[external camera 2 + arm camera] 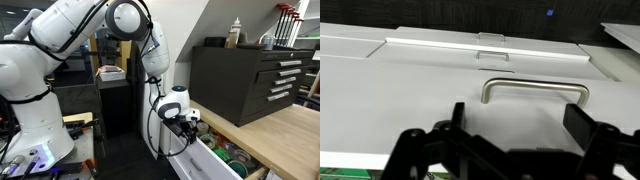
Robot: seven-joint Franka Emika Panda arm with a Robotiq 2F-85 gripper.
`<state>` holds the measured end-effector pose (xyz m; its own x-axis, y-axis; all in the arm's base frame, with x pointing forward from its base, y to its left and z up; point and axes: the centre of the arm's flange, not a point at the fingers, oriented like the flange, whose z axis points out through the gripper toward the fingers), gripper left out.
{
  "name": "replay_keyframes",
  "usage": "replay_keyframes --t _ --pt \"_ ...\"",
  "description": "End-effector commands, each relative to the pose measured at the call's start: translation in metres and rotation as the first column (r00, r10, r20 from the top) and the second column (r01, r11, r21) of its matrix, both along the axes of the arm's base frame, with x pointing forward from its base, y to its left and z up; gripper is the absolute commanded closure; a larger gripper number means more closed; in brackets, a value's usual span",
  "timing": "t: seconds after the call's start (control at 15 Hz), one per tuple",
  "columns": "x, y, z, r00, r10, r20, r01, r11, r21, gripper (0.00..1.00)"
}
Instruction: Close the drawer
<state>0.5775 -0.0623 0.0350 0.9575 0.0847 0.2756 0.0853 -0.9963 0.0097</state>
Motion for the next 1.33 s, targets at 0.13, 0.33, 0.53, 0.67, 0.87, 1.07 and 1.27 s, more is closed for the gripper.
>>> replay_keyframes --t 0.13,0.33,0.53,0.67,0.87,1.07,1.27 --pt "0.030 0.001 -0.009 0.998 -0.002 0.063 0.001 1.000 0.021 0.00" --pt "0.047 0.003 -0.009 0.996 0.007 0.091 -0.008 1.000 0.019 0.00" --pt "0.070 0.006 -0.009 0.992 0.023 0.124 -0.024 1.000 0.011 0.00" --pt "0.083 0.009 -0.011 0.989 0.033 0.143 -0.035 0.999 0.009 0.00" --pt "0.099 0.016 -0.015 0.985 0.053 0.166 -0.055 0.998 0.011 0.00" --pt "0.106 0.027 -0.013 0.980 0.069 0.185 -0.072 0.997 0.011 0.00" --pt "0.095 0.038 0.006 0.979 0.090 0.181 -0.095 0.995 0.018 0.00"
